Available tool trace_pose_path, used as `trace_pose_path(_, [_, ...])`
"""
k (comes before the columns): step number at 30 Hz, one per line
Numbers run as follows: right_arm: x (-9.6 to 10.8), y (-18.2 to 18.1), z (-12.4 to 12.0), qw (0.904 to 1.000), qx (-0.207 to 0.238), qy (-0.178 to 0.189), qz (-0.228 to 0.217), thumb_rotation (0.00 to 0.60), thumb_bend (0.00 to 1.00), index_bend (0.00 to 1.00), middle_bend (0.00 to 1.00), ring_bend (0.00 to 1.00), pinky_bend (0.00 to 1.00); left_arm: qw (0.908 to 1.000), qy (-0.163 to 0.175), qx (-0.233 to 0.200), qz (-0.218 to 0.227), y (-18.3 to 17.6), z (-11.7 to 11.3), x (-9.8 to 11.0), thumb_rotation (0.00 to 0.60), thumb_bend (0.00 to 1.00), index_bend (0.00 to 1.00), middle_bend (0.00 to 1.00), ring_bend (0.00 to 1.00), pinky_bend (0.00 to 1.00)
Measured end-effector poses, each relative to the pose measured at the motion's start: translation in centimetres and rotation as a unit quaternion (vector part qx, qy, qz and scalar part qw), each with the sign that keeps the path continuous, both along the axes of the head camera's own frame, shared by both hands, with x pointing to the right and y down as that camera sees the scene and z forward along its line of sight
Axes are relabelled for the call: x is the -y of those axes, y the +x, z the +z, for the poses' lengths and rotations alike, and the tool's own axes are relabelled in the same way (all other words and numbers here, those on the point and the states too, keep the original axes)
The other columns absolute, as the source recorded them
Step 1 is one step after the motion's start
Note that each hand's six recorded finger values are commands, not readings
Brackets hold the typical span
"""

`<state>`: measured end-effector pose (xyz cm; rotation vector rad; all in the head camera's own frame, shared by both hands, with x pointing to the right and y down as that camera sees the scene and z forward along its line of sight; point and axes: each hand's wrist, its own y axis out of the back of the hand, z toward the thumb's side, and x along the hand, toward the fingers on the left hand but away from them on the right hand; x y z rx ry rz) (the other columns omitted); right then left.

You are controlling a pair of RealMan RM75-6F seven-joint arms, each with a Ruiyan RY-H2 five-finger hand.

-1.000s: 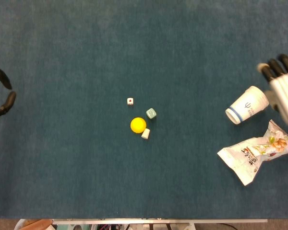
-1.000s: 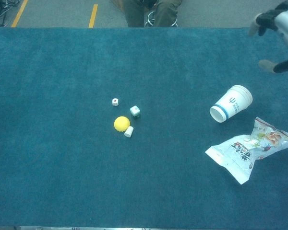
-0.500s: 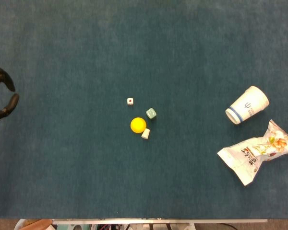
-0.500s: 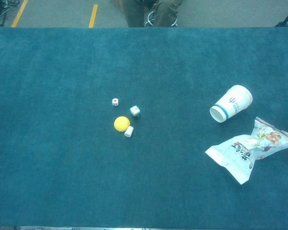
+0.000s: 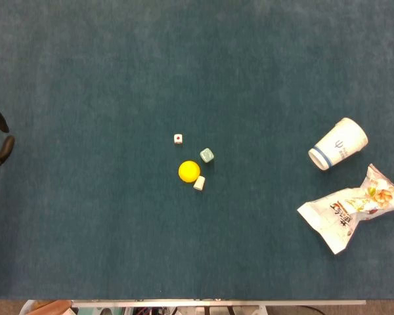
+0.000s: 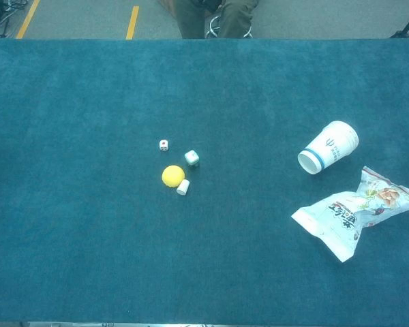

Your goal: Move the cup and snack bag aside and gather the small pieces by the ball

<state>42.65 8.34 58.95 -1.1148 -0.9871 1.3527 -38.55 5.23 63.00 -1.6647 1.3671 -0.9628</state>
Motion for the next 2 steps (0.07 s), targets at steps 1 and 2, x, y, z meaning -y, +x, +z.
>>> trace_pose_path(1, [0.04, 0.07, 0.17, 1.0, 0.002, -0.002, 0.0, 0.6, 0.17, 0.46, 0.43, 0.32, 0.41, 1.0, -0.002, 0.0, 0.0, 0.02, 0.12, -0.14, 0.6, 0.31, 0.55, 0.49, 0.34, 0.5])
trace_pose_path(2, [0.07, 0.12, 0.34, 1.0, 0.004, -0.004, 0.0, 0.6, 0.17, 0.46, 0.43, 0.32, 0.41, 1.0, -0.002, 0.001, 0.0, 0.03, 0.17, -0.33, 0.6, 0.31, 0.55, 0.49, 0.34, 0.5])
